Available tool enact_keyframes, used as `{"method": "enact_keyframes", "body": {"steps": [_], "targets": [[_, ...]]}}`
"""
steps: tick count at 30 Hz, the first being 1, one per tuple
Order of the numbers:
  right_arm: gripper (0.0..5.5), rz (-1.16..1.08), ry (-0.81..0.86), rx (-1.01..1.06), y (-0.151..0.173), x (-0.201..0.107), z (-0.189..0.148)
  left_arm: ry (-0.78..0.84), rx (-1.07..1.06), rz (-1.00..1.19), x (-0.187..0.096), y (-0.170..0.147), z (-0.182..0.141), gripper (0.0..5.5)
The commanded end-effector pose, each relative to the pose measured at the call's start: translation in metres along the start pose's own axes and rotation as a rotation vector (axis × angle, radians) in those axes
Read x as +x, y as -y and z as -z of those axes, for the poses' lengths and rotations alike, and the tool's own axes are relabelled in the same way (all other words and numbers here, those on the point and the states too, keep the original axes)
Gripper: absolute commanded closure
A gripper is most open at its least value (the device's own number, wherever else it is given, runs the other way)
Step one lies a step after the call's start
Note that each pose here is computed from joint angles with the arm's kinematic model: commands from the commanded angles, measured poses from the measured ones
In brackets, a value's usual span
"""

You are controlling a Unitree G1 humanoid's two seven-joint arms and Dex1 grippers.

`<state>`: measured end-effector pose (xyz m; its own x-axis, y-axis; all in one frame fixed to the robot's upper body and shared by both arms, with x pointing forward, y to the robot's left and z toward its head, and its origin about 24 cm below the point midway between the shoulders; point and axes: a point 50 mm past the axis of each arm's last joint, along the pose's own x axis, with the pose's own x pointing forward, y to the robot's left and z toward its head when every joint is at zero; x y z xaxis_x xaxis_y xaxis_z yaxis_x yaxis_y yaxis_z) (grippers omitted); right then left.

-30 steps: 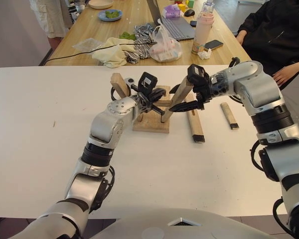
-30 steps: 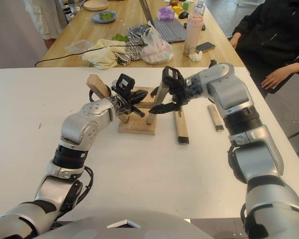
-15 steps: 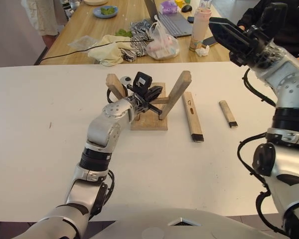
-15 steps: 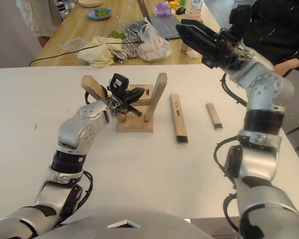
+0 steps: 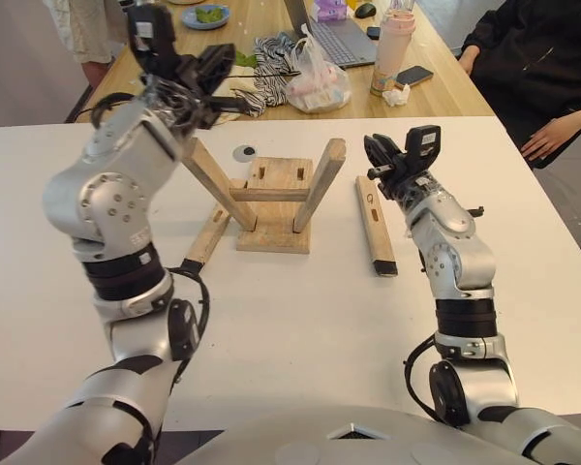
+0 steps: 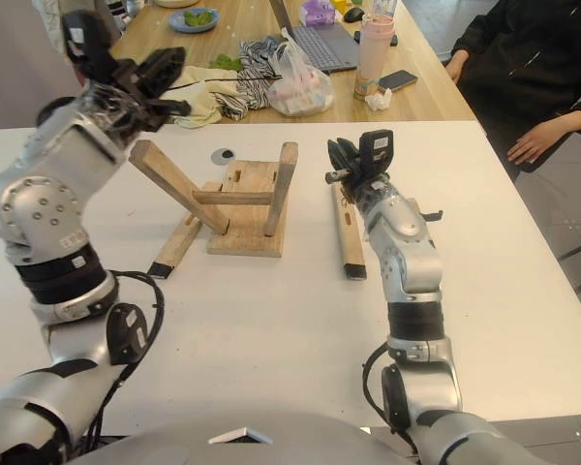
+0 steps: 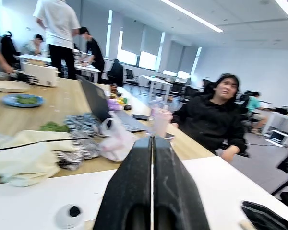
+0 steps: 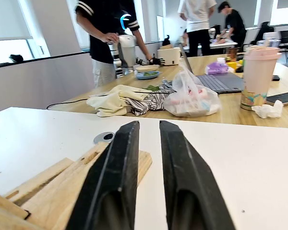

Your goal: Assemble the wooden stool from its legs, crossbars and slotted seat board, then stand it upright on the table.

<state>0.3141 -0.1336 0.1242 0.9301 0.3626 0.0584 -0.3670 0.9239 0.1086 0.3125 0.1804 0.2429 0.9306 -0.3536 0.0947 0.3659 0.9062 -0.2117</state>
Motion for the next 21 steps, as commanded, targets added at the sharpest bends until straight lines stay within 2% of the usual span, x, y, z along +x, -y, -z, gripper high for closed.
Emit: {"method": "enact_keyframes", "body": {"steps": [1,4,7,14,18,21], "targets": [[5.4,0.042,0.014,-0.006,-0.007,-0.005,0.002,-0.128,0.052,-0.116,-0.017,-0.033,0.014,5.5],[5.48,0.054,-0.013,-0.002,-0.007,-0.007,0.005,-0.219,0.121,-0.115,-0.025,-0.035,0.027,5.5],[5.48,0.011,-0.043,-0.006,-0.012,-0.004,0.002,-0.306,0.104,-0.089,-0.03,-0.031,0.046,5.5],[5.48,-0.253,-0.076,-0.053,-0.064,0.014,-0.011,-0.311,0.075,-0.125,-0.036,-0.028,0.054,5.5],[5.48,-0.307,-0.08,-0.075,-0.071,0.018,-0.015,-0.213,0.073,-0.141,-0.032,-0.028,0.038,5.5],[5.48,-0.295,-0.101,-0.104,-0.063,0.017,-0.012,-0.195,0.109,-0.169,-0.042,-0.04,0.022,5.5]]}}
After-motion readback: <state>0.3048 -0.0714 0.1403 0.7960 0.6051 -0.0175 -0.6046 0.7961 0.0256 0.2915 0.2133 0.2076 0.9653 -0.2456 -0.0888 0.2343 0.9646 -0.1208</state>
